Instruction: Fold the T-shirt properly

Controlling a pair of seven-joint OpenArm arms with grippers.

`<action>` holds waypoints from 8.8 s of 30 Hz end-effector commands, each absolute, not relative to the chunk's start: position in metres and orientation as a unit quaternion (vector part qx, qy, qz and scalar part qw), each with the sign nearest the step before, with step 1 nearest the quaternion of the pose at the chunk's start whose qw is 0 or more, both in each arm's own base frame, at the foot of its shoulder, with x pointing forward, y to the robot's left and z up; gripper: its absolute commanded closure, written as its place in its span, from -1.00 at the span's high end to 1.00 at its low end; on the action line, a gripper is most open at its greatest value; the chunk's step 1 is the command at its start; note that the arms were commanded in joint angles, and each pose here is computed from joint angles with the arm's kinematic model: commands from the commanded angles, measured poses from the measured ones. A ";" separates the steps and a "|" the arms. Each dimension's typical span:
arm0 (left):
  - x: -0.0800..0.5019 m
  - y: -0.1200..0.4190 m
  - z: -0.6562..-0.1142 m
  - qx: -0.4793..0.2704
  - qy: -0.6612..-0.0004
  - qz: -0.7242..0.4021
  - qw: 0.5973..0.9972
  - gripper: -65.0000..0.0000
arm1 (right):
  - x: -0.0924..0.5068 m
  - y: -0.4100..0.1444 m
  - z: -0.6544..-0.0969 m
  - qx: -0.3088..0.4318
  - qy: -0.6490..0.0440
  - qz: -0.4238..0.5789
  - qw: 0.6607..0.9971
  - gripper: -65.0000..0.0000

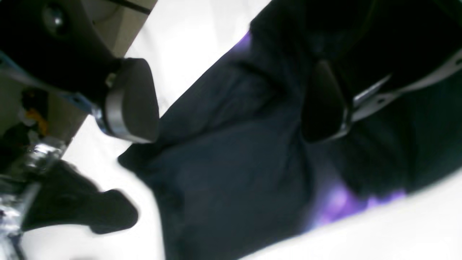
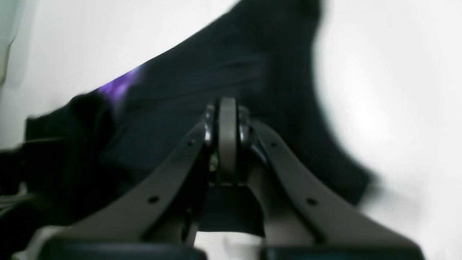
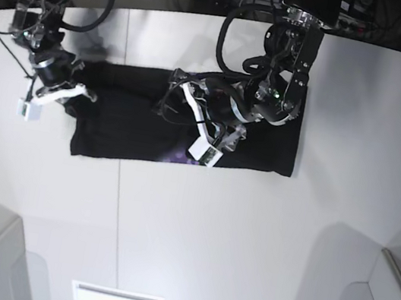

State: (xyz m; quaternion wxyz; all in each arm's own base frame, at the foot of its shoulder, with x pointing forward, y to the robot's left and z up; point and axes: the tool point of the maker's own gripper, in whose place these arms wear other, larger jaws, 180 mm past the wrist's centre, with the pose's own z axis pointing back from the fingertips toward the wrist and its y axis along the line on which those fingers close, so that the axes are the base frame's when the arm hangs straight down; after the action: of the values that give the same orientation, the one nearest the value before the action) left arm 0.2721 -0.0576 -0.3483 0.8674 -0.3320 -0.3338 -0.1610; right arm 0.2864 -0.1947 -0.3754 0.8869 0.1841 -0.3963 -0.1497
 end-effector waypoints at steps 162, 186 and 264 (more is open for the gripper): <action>0.174 0.276 -0.405 -0.014 -0.343 -0.036 0.939 -1.00 | 0.285 0.120 -0.356 0.339 -0.311 0.084 0.884 0.26; 0.151 0.312 -0.395 0.019 -0.338 -0.018 0.941 -1.00 | 0.263 0.194 -0.349 0.310 -0.262 0.207 0.890 0.26; 0.188 0.270 -0.339 -0.132 -0.468 0.031 0.873 -1.00 | 0.224 0.186 -0.375 0.252 -0.250 0.292 0.888 -1.00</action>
State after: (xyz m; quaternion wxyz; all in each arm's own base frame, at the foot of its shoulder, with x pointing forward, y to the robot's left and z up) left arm 0.1829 0.2684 -0.3503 0.8832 -0.1309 -0.4487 0.0380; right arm 0.2125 0.1772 -0.3922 0.8974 0.2393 -0.2251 0.2945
